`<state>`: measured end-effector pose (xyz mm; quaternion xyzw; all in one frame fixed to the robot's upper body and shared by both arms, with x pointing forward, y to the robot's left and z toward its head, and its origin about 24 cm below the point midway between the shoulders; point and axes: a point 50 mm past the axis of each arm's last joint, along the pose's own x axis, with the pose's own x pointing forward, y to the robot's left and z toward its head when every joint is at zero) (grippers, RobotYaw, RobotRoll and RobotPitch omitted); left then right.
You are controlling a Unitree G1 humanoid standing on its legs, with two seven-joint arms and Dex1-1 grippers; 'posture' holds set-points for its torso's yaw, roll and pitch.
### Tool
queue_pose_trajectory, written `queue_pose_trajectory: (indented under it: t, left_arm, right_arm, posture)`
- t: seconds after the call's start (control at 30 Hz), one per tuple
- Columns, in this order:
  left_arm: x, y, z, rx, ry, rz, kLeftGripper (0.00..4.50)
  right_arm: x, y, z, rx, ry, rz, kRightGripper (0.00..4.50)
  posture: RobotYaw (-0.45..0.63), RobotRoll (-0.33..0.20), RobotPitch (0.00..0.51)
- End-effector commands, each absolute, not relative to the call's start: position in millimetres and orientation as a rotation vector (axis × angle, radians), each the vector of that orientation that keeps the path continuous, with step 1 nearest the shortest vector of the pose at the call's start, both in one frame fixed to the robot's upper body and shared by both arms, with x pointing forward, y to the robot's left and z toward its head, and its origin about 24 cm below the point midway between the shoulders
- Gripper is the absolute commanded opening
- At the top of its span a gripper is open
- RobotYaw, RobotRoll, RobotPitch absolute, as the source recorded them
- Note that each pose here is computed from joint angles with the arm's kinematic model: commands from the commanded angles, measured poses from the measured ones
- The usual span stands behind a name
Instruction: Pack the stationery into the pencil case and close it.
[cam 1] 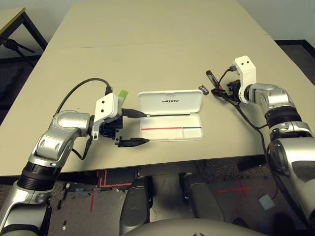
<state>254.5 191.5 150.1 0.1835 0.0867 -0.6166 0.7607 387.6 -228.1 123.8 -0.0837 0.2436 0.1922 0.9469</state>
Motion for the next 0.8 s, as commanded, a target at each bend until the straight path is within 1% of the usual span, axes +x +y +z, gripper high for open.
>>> queue_pose_trajectory:
  t: [0.03, 0.13, 0.2, 0.23, 0.27, 0.3, 0.43, 0.53, 0.63, 0.73, 0.8]
  left_arm:
    - [249.6, 190.2, 152.2, 0.404, 0.189, -1.351, 4.5]
    - [248.7, 189.3, 151.7, 0.4, 0.191, -1.352, 4.5]
    - [248.6, 188.7, 151.5, 0.398, 0.192, -1.352, 4.5]
    - [248.8, 188.6, 151.6, 0.397, 0.192, -1.352, 4.5]
    - [249.0, 188.4, 151.7, 0.397, 0.191, -1.351, 4.5]
    - [249.3, 188.4, 151.6, 0.397, 0.191, -1.35, 4.5]
    - [250.1, 188.0, 150.8, 0.397, 0.189, -1.346, 4.5]
    - [251.1, 188.1, 150.5, 0.397, 0.186, -1.343, 4.5]
    - [252.3, 188.8, 149.8, 0.4, 0.186, -1.341, 4.5]
    - [253.4, 189.6, 149.2, 0.402, 0.185, -1.341, 4.5]
    - [254.3, 190.4, 148.8, 0.405, 0.185, -1.341, 4.5]
  right_arm:
    - [385.0, -222.5, 108.6, -0.172, 0.555, 0.411, 3.53]
    - [385.1, -220.8, 108.6, -0.18, 0.552, 0.423, 2.48]
    - [385.3, -220.5, 110.6, -0.196, 0.541, 0.433, 1.66]
    - [385.4, -220.6, 112.4, -0.203, 0.534, 0.439, 1.32]
    - [385.5, -220.7, 113.6, -0.206, 0.529, 0.443, 0.87]
    - [385.6, -221.3, 116.8, -0.215, 0.518, 0.452, 0.55]
    - [384.5, -229.4, 134.3, -0.246, 0.482, 0.476, 0.5]
    - [377.9, -243.6, 154.2, -0.301, 0.459, 0.525, 0.5]
    - [367.3, -255.2, 170.7, -0.357, 0.471, 0.593, 0.5]
    - [349.4, -264.6, 188.5, -0.422, 0.476, 0.727, 0.5]
    - [340.5, -268.6, 196.7, -0.459, 0.492, 0.779, 0.5]
  posture:
    - [0.03, 0.0, 0.192]
    - [0.03, 0.0, 0.195]
    - [0.03, 0.0, 0.196]
    - [0.03, 0.0, 0.196]
    - [0.03, 0.0, 0.195]
    - [0.03, 0.0, 0.195]
    - [0.02, 0.0, 0.194]
    - [0.02, 0.0, 0.193]
    - [0.01, 0.0, 0.195]
    - [0.0, 0.0, 0.196]
    - [-0.01, 0.0, 0.195]
